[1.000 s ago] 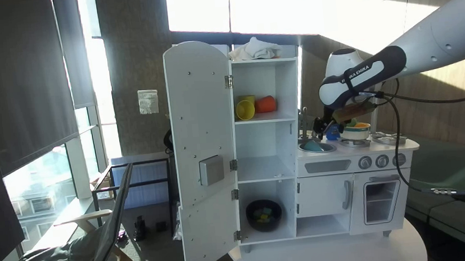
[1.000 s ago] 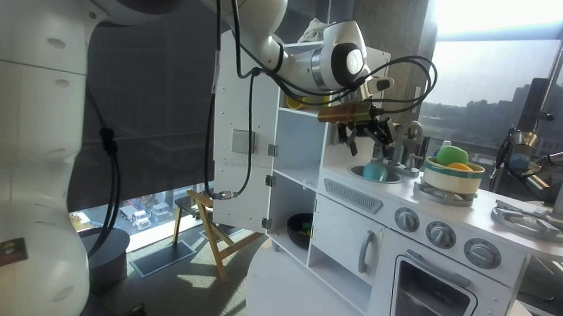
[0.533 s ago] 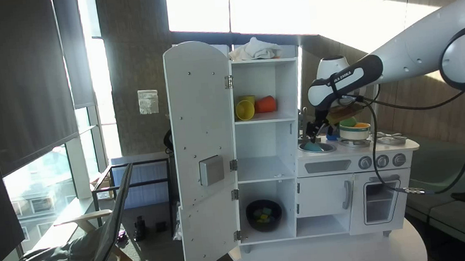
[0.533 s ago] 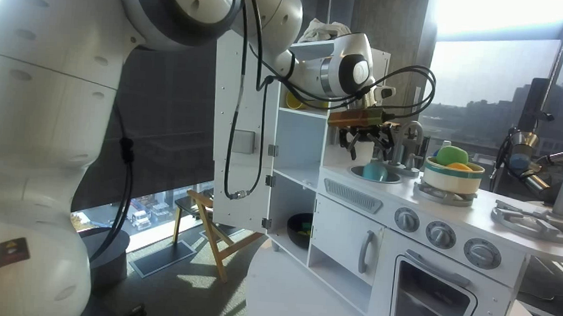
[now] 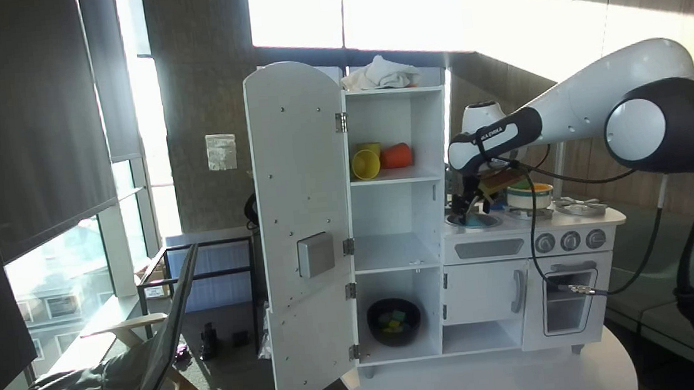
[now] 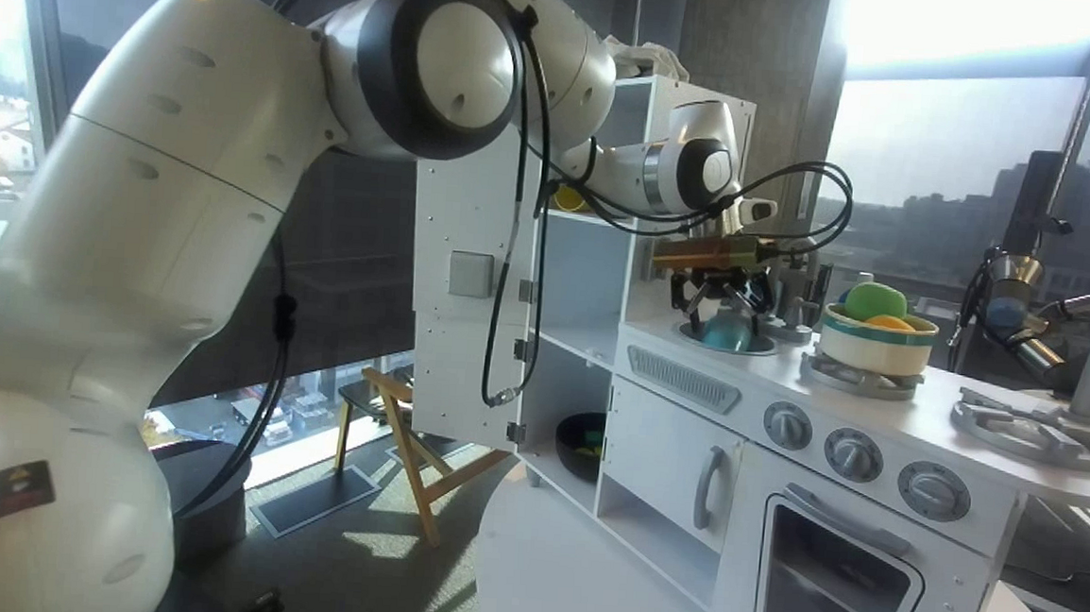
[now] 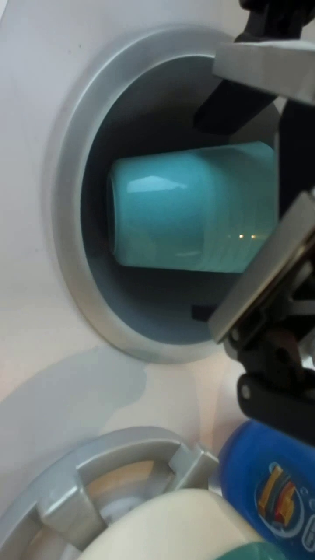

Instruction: Put the cups in the cabinet

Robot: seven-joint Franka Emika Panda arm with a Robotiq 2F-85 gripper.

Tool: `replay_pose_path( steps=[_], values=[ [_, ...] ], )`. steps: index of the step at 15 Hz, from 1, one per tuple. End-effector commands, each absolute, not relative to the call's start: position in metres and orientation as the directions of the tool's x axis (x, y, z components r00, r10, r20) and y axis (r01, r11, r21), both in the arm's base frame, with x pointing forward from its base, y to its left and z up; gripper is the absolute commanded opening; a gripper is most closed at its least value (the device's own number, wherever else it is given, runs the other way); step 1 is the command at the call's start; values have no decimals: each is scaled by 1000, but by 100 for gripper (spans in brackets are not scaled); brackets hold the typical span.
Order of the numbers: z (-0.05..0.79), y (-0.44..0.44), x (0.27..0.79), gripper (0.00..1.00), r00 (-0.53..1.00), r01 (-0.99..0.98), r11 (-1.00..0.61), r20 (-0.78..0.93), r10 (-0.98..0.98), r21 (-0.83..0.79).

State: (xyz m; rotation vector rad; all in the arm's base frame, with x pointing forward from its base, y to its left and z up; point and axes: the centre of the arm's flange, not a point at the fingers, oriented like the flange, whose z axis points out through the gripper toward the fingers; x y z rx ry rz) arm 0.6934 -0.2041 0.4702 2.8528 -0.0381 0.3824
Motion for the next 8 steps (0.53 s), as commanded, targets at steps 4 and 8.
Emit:
replay_pose_path(
  steps=[4, 8],
  values=[
    [473, -228, 713, 70, 976, -87, -975, 212, -43, 204],
    [468, -231, 711, 44, 983, -132, -982, 149, -112, 134]
  ],
)
